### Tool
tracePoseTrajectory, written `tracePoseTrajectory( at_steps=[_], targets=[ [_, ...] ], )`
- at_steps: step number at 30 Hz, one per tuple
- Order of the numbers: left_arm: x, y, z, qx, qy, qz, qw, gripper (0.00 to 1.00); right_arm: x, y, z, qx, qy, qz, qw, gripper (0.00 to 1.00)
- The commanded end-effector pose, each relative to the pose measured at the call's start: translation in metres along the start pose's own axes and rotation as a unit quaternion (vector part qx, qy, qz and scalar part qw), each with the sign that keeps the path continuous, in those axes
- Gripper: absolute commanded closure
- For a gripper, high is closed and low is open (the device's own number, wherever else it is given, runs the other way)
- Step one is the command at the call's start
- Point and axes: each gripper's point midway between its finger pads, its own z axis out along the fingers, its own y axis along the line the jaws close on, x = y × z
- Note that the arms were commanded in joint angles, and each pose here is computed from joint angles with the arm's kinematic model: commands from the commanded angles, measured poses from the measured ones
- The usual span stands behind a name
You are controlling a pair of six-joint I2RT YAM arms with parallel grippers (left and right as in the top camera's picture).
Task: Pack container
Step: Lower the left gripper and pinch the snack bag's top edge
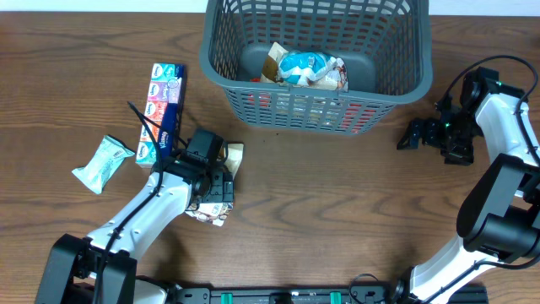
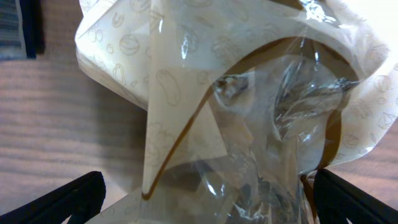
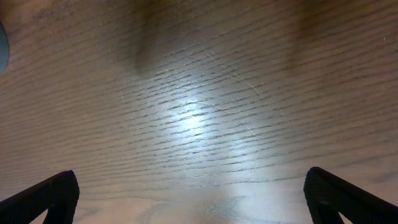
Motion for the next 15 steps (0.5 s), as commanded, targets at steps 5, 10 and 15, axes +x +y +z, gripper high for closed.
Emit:
tracePoseTrajectory(
  at_steps=[5,10,15],
  targets=[
    [0.0005,0.0021,0.0036,-0.003,0.000,0.043,0.999,0.01,0.0024,0.0039,0.0005,-0.002,0.004,-0.016,1.000,0.01],
    [0.0009,0.0024,0.0030,-0.003,0.001,0.068,0.998,0.01,0.0029,0.0039,0.0005,-0.002,0.005,-0.018,1.000,0.01],
    [-0.0027,0.0036,-0.0007,-0.006,-0.009,0.066,0.998,0.59,0.0029,0.0039,0.0005,-0.002,0.005,-0.018,1.000,0.01]
  ],
)
